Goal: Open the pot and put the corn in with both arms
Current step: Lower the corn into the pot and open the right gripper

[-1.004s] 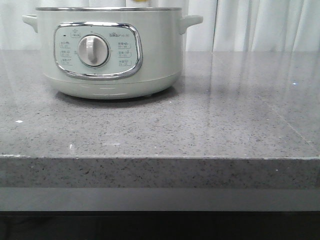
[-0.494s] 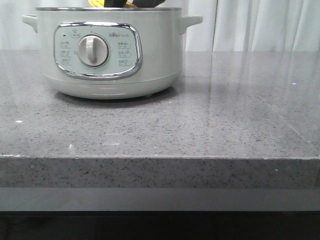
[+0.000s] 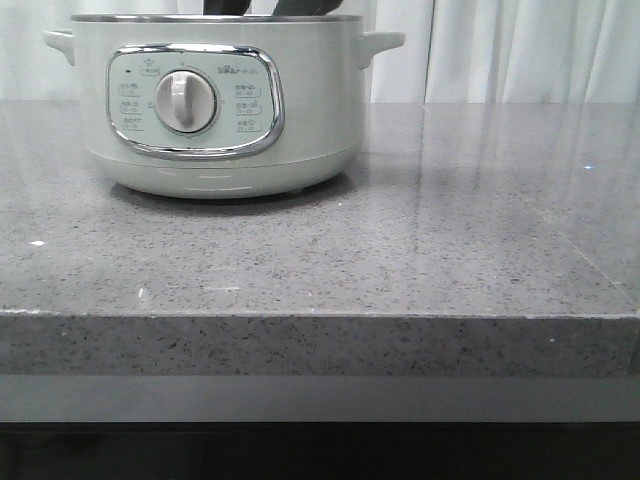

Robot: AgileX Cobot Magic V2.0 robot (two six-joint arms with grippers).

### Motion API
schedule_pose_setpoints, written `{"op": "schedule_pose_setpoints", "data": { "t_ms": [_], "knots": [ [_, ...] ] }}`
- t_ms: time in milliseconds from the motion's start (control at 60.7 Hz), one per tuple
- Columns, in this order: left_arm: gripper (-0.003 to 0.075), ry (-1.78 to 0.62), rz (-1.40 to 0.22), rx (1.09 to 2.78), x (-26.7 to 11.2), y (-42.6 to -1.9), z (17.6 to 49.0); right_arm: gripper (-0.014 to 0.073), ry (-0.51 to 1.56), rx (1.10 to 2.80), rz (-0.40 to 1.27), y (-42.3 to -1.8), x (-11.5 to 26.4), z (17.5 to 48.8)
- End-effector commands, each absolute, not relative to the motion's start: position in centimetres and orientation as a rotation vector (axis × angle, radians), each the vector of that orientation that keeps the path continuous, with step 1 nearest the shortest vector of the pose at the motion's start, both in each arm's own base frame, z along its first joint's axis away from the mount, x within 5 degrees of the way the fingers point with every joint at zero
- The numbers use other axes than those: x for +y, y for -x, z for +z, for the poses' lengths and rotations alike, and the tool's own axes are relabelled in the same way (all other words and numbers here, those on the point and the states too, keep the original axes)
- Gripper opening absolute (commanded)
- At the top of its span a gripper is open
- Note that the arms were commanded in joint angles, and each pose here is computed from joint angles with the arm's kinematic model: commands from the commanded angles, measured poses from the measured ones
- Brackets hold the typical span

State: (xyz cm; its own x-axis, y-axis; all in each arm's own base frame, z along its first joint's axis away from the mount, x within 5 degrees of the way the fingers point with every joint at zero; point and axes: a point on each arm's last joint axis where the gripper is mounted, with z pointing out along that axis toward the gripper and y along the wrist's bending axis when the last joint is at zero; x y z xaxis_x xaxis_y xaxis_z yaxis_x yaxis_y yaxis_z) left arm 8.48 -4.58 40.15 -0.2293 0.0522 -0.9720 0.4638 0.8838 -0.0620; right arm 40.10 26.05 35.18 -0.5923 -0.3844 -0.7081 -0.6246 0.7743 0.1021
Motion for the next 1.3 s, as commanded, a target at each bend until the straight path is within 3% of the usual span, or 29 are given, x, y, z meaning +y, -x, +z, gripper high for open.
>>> {"op": "schedule_pose_setpoints", "data": {
  "t_ms": [0,247,527,725,1037,1284],
  "knots": [
    [0.0206,-0.344,-0.443,1.583,-4.5,-8.2,42.8,0.0529,0.710,2.111,0.467,-39.0,25.3,39.7],
    [0.0206,-0.344,-0.443,1.583,-4.5,-8.2,42.8,0.0529,0.688,2.063,0.475,-37.6,24.1,42.9],
    [0.0206,-0.344,-0.443,1.583,-4.5,-8.2,42.8,0.0529,0.654,1.956,0.496,-33.4,21.4,48.7],
    [0.0206,-0.344,-0.443,1.583,-4.5,-8.2,42.8,0.0529,0.611,1.868,0.506,-30.1,19.4,50.7],
    [0.0206,-0.344,-0.443,1.583,-4.5,-8.2,42.8,0.0529,0.503,1.713,0.513,-22.8,14.6,49.5],
    [0.0206,-0.344,-0.443,1.583,-4.5,-8.2,42.8,0.0529,0.474,1.689,0.508,-17.3,11.1,45.7]
  ]
}}
